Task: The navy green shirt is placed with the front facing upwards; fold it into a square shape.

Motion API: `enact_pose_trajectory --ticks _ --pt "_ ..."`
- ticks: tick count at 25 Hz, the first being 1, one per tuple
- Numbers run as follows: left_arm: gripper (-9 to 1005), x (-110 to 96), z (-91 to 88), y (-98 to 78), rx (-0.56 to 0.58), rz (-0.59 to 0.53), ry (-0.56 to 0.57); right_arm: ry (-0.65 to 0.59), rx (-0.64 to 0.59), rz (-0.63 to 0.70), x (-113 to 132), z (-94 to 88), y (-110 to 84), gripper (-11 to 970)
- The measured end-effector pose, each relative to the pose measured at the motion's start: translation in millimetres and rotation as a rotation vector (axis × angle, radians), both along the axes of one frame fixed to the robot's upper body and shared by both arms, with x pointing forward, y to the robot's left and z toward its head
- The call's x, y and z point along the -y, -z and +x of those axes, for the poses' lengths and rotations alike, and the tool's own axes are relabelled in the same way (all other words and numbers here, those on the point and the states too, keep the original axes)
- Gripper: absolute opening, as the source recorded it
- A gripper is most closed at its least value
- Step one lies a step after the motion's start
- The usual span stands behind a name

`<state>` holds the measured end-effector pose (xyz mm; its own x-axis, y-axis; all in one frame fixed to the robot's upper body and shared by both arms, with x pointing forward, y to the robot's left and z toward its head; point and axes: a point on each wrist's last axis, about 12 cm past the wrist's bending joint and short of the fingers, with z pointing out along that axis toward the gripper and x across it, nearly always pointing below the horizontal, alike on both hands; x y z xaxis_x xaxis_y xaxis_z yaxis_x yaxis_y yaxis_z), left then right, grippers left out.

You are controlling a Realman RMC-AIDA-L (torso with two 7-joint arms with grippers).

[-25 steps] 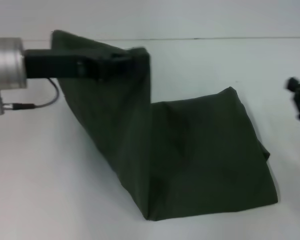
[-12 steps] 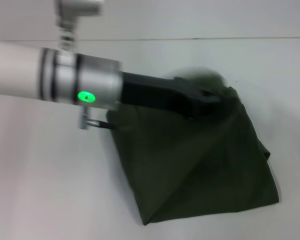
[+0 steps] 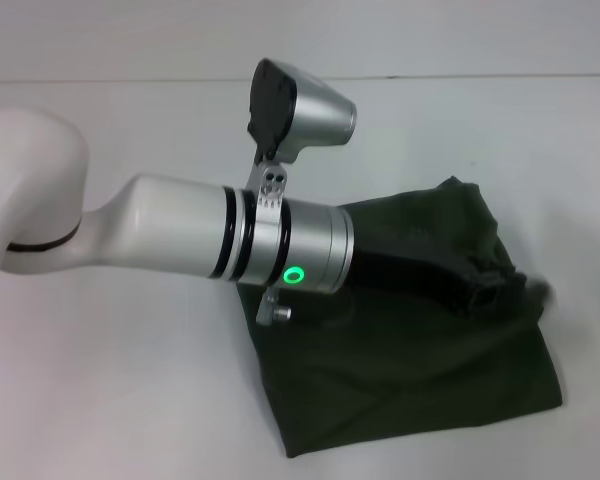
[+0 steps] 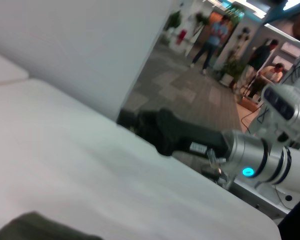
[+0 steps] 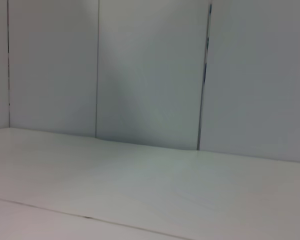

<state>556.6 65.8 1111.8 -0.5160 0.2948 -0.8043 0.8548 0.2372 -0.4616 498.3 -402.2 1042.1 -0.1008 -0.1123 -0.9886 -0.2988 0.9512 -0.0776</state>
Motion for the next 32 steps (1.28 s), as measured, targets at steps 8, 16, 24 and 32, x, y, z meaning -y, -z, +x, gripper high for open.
enact_pose_trajectory --ticks 8,16,24,32 --pt "221 -16.4 -14.5 8.9 -0.103 0.038 0.097 -0.006 0.012 -0.016 2.7 5.2 -5.5 -3" --pt "530 -51.5 -10.0 9.6 -0.079 -0.03 0.007 -0.075 -0.02 -0.018 -1.8 7.2 -9.5 -3" --pt "753 -132.9 -14.5 9.4 0.143 -0.209 -0.216 -0.27 -0.171 -0.004 -7.2 5.0 -52.3 6" --pt "934 -193.5 -48.0 27.2 0.393 -0.276 -0.353 -0.408 -0.373 0.015 -13.3 2.7 -116.9 56"
